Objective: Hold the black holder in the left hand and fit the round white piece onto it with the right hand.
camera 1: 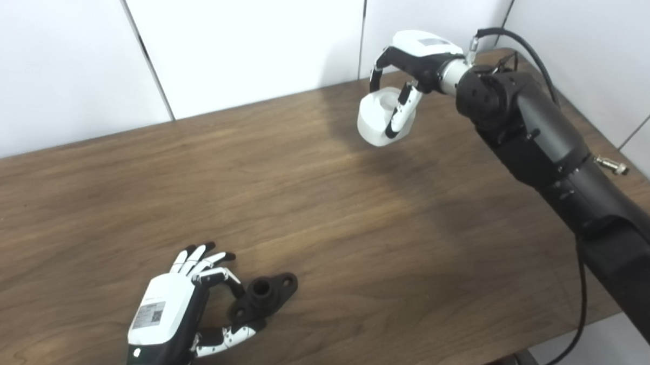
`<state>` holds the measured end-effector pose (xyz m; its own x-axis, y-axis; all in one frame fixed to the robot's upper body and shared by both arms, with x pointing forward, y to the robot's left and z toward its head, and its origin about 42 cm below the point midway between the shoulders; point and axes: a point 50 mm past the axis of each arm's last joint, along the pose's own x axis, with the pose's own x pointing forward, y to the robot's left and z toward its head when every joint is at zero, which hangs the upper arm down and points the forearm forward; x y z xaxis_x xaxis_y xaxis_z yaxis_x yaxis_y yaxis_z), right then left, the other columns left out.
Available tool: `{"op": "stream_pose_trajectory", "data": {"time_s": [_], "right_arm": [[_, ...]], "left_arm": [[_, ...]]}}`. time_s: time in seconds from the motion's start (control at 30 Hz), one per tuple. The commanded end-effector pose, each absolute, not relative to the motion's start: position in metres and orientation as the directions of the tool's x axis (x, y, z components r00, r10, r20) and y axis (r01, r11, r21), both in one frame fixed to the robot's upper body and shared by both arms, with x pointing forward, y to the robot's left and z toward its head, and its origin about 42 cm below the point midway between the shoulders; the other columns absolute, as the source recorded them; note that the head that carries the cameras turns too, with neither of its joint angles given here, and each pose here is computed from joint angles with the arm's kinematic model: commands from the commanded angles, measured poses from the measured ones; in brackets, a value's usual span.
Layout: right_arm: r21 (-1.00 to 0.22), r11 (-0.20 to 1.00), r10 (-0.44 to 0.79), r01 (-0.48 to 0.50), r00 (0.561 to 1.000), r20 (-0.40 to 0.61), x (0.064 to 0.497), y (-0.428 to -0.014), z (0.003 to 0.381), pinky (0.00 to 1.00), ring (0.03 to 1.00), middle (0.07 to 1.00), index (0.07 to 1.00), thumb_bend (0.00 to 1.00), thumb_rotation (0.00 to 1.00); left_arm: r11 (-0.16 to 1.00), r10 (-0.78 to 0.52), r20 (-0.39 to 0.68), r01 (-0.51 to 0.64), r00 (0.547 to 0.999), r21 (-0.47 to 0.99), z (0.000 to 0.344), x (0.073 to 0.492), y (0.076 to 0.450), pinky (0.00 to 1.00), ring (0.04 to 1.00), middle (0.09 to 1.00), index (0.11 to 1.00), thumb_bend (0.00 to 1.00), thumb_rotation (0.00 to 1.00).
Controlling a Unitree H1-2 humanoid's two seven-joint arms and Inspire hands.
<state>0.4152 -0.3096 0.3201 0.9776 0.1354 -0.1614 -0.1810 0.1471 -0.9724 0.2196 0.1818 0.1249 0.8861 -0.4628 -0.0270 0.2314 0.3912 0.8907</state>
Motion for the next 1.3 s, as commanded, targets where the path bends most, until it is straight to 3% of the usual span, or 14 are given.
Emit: {"op": "stream_pose_trajectory", "data": {"time_s": [0.0, 0.23, 0.6, 1.27], "right_arm": [[-0.988, 0.123, 0.168, -0.094, 0.983, -0.073, 0.409, -0.301, 0.353, 0.93, 0.964, 0.815, 0.488, 0.52, 0.14], [-0.987, 0.107, 0.285, -0.121, 0.955, -0.086, 0.376, -0.272, 0.36, 0.97, 0.971, 0.815, 0.487, 0.52, 0.14], [-0.982, 0.105, 0.466, -0.16, 0.88, -0.094, 0.341, -0.235, 0.359, 0.94, 0.979, 0.806, 0.486, 0.52, 0.13], [-0.979, 0.092, 0.641, -0.18, 0.763, -0.08, 0.302, -0.192, 0.357, 0.94, 0.956, 0.814, 0.485, 0.52, 0.14]], "left_arm": [[0.314, -0.475, -0.155, 0.332, 0.866, 0.889, 0.105, 0.21, 0.177, 0.99, 0.943, 0.829, 0.486, 0.52, 0.06], [0.305, -0.477, -0.149, 0.322, 0.866, 0.896, 0.106, 0.21, 0.165, 0.97, 0.934, 0.825, 0.486, 0.52, 0.06], [0.309, -0.479, -0.138, 0.313, 0.867, 0.898, 0.111, 0.211, 0.146, 0.97, 0.929, 0.821, 0.486, 0.52, 0.06], [0.3, -0.475, -0.146, 0.315, 0.868, 0.9, 0.118, 0.216, 0.134, 0.98, 0.925, 0.821, 0.486, 0.52, 0.06]]}}
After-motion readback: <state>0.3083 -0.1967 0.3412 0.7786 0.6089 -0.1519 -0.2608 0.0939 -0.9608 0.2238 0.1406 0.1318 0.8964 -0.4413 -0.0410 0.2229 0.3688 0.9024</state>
